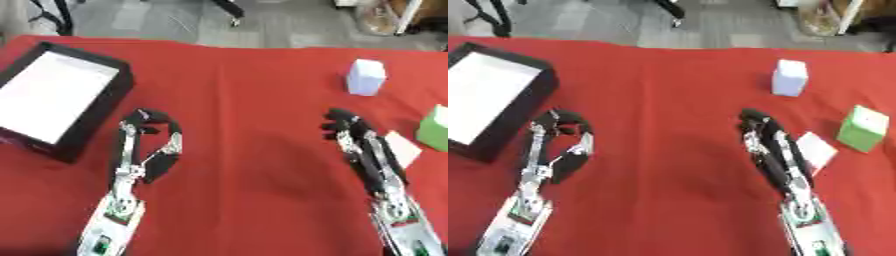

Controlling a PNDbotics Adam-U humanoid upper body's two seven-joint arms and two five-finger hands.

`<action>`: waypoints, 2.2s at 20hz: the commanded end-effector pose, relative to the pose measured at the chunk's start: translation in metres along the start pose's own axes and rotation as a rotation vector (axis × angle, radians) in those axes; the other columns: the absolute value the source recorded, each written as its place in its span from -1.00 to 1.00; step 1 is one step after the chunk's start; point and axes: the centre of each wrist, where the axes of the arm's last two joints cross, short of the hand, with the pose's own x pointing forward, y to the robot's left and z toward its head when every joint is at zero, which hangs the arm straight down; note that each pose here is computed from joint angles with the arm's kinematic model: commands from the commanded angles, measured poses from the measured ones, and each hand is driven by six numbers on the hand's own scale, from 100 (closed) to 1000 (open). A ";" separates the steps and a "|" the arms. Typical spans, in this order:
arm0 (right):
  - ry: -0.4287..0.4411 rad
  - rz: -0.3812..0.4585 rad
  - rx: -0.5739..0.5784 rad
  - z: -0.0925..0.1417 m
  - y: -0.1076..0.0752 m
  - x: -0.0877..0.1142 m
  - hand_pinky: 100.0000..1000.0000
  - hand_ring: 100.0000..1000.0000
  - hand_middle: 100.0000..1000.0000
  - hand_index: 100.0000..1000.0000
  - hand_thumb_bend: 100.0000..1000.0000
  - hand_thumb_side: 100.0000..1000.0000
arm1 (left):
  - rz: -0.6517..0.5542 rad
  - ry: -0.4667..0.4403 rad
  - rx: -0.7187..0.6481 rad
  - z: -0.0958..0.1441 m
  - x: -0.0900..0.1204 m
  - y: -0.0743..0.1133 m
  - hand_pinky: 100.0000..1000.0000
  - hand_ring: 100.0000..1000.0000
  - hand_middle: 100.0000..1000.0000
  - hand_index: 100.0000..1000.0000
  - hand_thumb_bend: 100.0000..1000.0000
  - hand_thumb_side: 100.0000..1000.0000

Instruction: Pick up the objects with one hand, pass them to the other hand, and then place them into the box on the other side of the table.

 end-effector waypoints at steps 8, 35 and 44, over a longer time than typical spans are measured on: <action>0.121 0.435 -0.081 -0.012 -0.129 0.003 0.40 0.58 0.64 0.82 -1.00 0.29 | -0.024 -0.014 -0.038 -0.001 0.002 0.004 0.18 0.29 0.12 0.14 -0.87 -0.88; 0.296 0.824 0.547 -0.007 -0.148 -0.020 0.76 0.88 0.89 1.00 -0.92 0.63 | -0.038 0.003 -0.067 0.002 -0.002 0.003 0.19 0.31 0.14 0.17 -0.85 -0.85; 0.276 0.833 0.634 -0.007 -0.141 -0.008 0.79 0.88 0.89 1.00 -0.85 0.64 | -0.039 0.005 -0.065 0.002 -0.003 0.004 0.19 0.31 0.14 0.17 -0.85 -0.85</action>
